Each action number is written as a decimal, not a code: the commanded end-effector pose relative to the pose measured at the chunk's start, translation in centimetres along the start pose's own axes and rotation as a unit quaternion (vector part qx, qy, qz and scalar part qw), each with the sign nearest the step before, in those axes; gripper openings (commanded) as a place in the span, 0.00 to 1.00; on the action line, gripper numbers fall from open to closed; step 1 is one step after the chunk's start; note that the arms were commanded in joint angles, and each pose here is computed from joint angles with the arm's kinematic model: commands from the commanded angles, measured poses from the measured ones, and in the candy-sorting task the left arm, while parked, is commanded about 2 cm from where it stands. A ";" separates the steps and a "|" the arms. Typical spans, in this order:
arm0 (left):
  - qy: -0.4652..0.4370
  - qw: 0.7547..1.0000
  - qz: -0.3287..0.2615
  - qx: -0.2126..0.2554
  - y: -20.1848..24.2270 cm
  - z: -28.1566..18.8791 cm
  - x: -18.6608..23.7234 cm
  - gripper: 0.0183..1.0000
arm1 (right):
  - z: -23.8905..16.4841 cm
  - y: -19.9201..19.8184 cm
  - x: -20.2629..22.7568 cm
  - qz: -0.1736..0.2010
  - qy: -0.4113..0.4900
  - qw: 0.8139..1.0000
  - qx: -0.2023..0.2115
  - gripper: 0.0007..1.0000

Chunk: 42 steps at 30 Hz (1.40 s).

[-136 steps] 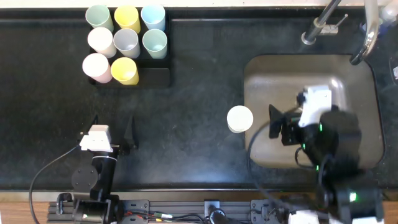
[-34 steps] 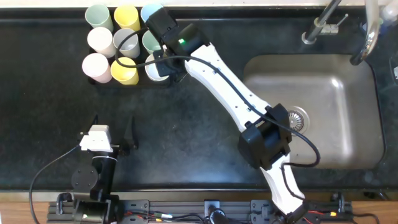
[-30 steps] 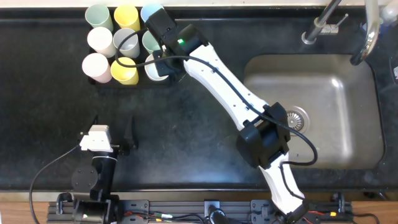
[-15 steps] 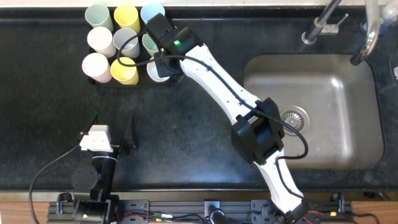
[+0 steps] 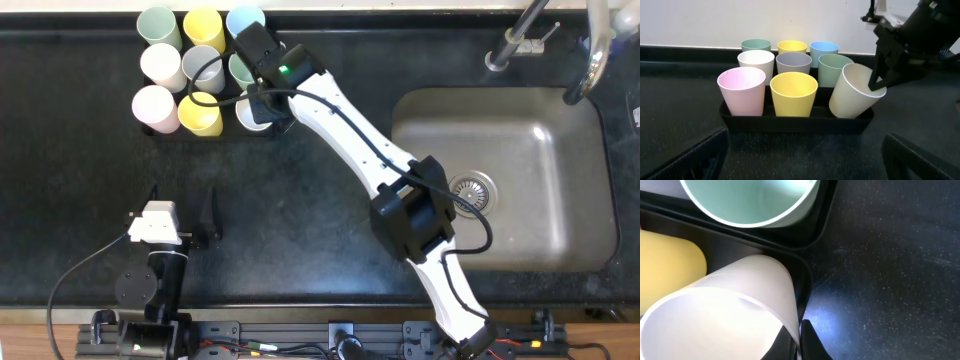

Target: Store Cups

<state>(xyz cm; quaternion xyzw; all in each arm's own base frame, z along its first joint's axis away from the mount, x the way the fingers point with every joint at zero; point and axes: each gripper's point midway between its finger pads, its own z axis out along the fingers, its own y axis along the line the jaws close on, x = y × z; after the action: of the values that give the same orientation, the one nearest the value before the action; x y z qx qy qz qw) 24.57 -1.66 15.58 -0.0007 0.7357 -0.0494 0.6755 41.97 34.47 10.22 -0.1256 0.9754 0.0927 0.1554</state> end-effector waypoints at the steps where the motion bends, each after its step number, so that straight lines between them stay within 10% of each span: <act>1: -0.003 1.000 -0.004 0.002 0.0 0.0 -0.1 1.00 | -0.2 1.0 -0.6 -0.005 -0.013 1.000 -0.005 0.12; 10: -0.003 1.000 -0.004 0.002 0.0 0.0 -0.1 1.00 | -2.7 1.6 -1.5 -0.030 -0.039 0.999 -0.016 0.36; 20: -0.003 1.000 -0.004 0.002 0.0 0.0 -0.1 1.00 | -20.3 -0.3 -5.5 -0.097 -0.207 0.973 -0.044 0.55; 26: -0.003 1.000 -0.004 0.002 0.0 0.0 -0.1 1.00 | -29.7 -10.6 -4.1 -0.034 -0.269 0.962 0.006 0.98; 42: -0.003 1.000 -0.004 0.002 0.0 0.0 -0.1 1.00 | -32.2 -21.9 11.9 0.005 -0.428 0.898 0.102 1.00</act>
<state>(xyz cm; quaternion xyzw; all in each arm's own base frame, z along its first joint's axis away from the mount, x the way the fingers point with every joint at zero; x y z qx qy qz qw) 24.57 -1.66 15.57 -0.0007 0.7358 -0.0494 0.6754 30.68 4.33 34.08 -0.0473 0.8450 0.0352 0.5315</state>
